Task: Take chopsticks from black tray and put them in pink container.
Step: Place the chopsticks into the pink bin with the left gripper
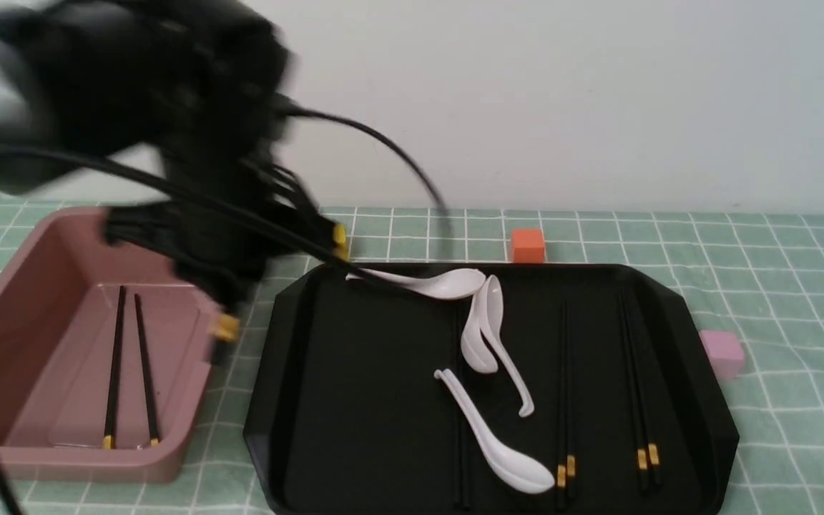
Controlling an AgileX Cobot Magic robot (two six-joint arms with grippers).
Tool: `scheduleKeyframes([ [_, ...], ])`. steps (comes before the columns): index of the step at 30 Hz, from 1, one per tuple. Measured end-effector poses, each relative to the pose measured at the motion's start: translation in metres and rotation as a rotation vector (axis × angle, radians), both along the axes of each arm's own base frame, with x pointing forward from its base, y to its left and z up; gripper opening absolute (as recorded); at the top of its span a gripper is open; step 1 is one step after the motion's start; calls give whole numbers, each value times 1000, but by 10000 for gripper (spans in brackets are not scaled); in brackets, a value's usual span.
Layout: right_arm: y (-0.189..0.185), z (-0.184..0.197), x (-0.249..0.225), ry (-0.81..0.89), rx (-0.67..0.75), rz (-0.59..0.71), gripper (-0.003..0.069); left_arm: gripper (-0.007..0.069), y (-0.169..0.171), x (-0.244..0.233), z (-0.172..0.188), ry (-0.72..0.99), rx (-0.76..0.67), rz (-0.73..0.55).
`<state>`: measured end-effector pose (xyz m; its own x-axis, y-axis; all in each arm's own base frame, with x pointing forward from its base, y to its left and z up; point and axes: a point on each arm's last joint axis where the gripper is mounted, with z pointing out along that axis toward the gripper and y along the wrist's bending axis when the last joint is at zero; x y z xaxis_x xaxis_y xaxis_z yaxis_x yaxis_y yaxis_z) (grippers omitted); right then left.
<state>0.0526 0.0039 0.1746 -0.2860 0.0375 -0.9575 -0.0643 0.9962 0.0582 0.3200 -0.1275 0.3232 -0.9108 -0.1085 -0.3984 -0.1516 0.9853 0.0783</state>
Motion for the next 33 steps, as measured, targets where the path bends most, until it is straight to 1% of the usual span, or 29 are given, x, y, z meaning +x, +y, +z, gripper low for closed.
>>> scheduleKeyframes([
  [1,0,0,0,0,0,0,239,113,14,2,0,1,2,34],
  [2,0,0,0,0,0,0,239,113,35,5,-1,10,7,90],
  [3,0,0,0,0,0,0,239,113,41,7,-1,14,7,108],
  [4,0,0,0,0,0,0,239,113,64,9,-8,41,14,171],
  [6,0,0,0,0,0,0,239,113,92,11,-18,75,15,248],
  [9,0,0,0,0,0,0,239,113,113,15,-39,95,-2,283],
  [10,0,0,0,0,0,0,239,113,114,16,-40,90,-5,281],
  [12,0,0,0,0,0,0,239,113,116,21,-56,93,-13,249],
  [14,0,0,0,0,0,0,239,113,115,25,-64,100,-15,229],
  [18,0,0,0,0,0,0,239,126,112,33,-81,125,-35,231],
  [20,0,0,0,0,0,0,239,148,111,34,-86,138,-45,240],
  [21,0,0,0,0,0,0,239,185,110,36,-91,153,-57,246],
  [22,0,0,0,0,0,0,239,203,110,36,-92,156,-62,249],
  [23,0,0,0,0,0,0,239,246,109,36,-92,161,-70,251],
  [25,0,0,0,0,0,0,239,288,107,33,-89,171,-76,234],
  [27,0,0,0,0,0,0,239,302,105,30,-84,174,-71,202],
  [28,0,0,0,0,0,0,239,302,104,29,-81,172,-72,200],
  [29,0,0,0,0,0,0,239,284,101,24,-73,167,-70,167],
  [30,0,0,0,0,0,0,239,275,101,22,-70,166,-73,165],
  [31,0,0,0,0,0,0,239,227,98,15,-58,157,-83,145],
  [33,0,0,0,0,0,0,239,154,94,2,-44,152,-122,140],
])
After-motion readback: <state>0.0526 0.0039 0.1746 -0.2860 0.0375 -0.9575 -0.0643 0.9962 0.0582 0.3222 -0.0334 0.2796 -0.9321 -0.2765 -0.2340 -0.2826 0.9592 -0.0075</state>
